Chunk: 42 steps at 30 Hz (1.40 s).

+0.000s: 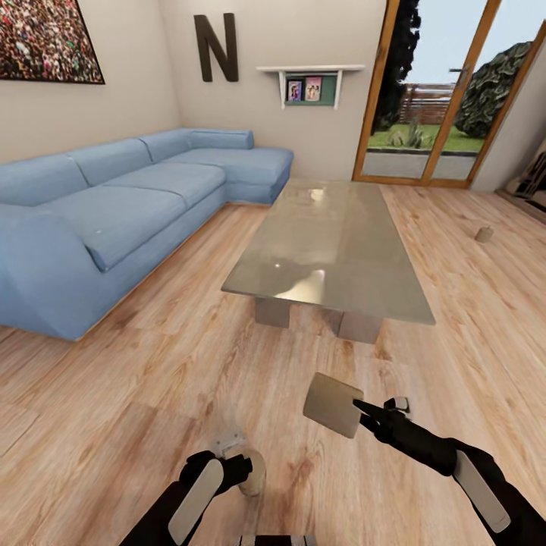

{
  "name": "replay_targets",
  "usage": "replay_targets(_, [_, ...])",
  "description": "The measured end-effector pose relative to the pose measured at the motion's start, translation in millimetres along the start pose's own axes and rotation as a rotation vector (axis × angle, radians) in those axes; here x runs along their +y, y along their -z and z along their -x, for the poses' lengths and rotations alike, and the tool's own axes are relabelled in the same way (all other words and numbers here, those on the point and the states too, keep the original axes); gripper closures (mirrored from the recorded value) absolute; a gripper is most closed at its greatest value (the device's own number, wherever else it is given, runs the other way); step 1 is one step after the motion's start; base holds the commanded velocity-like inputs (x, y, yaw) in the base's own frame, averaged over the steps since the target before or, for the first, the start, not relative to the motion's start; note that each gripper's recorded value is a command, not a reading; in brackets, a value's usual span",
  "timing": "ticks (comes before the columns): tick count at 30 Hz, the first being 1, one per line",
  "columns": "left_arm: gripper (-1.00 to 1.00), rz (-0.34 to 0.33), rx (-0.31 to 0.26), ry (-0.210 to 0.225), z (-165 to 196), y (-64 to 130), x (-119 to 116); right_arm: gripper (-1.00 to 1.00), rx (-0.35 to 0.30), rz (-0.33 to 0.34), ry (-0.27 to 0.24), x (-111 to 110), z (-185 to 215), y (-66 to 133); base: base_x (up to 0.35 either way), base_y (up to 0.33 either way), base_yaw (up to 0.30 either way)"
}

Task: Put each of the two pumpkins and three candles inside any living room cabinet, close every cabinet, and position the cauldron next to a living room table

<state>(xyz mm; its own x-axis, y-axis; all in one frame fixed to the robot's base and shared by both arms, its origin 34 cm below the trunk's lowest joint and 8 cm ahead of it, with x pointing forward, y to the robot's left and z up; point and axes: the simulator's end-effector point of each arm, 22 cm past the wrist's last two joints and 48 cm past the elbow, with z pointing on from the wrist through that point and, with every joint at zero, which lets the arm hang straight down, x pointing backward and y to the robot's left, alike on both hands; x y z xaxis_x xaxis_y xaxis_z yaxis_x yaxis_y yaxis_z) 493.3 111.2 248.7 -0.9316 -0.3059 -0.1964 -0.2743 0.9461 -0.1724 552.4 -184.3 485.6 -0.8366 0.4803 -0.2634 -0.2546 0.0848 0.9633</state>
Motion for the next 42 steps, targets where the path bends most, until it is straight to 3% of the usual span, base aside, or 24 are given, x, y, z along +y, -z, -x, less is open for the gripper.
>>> replay_targets(15, [-1.00, 0.018, 0.060, -0.002, -22, -21.5, 7, 1.00, 0.006, -0.037, -0.054, -30, -9, 2.7, 0.000, 0.000, 0.000])
replay_targets(25, [-1.00, 0.007, 0.106, -0.065, -49, -32.9, -7, 1.00, 0.007, -0.056, -0.091, -49, -17, 4.8, 0.000, 0.000, 0.000])
replay_targets(32, [-1.00, 0.010, 0.135, -0.078, -62, -41.4, -6, 1.00, 0.010, -0.071, -0.117, -63, -22, 6.8, 0.000, 0.000, 0.000])
replay_targets(42, [-1.00, 0.007, 0.134, -0.084, -63, -40.7, -9, 1.00, 0.010, -0.089, -0.118, -67, -23, 7.2, 0.054, 0.000, 0.000])
